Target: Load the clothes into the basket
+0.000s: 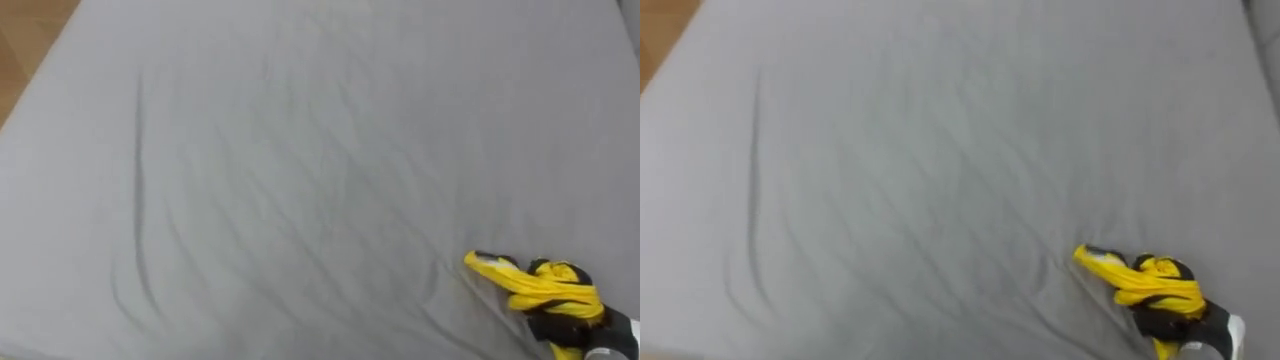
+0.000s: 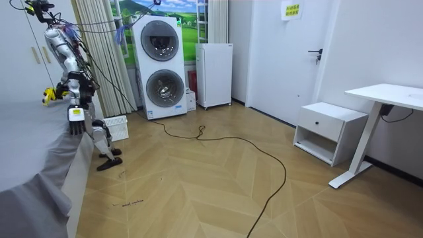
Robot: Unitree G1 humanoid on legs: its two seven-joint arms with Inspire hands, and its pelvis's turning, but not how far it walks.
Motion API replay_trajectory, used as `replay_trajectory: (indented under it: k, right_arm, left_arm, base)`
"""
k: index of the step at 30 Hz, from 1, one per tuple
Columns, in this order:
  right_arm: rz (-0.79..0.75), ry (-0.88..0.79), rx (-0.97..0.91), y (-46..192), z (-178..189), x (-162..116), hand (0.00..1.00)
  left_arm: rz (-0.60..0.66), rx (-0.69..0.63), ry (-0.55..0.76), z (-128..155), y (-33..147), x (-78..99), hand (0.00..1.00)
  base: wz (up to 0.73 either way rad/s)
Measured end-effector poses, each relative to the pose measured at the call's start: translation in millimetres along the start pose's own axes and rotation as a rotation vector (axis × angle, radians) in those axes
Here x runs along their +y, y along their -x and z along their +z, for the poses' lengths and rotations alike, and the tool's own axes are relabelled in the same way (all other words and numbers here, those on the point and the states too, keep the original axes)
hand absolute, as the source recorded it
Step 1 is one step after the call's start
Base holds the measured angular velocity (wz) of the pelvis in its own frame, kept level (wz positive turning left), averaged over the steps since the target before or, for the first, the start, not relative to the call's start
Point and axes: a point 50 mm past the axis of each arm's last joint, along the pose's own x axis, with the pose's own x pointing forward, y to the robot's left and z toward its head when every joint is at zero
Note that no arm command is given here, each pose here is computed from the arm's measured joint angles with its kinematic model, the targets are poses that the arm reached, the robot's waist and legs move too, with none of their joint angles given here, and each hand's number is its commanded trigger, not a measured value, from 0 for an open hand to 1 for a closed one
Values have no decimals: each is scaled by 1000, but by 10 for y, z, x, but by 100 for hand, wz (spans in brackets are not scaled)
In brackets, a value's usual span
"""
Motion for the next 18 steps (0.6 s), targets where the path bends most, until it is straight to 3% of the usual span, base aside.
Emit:
replay_trajectory:
  k: [5, 18]
  right_arm:
    - [30, -21, -87, 141, 52, -57, 100]
    - [-25, -126, -182, 231, 254, -348, 100]
  left_arm:
    - [47, 56, 6, -171, 37, 86, 0]
    - [104, 162, 3, -379, 81, 218, 0]
  base:
    - [-29]
    - [-20]
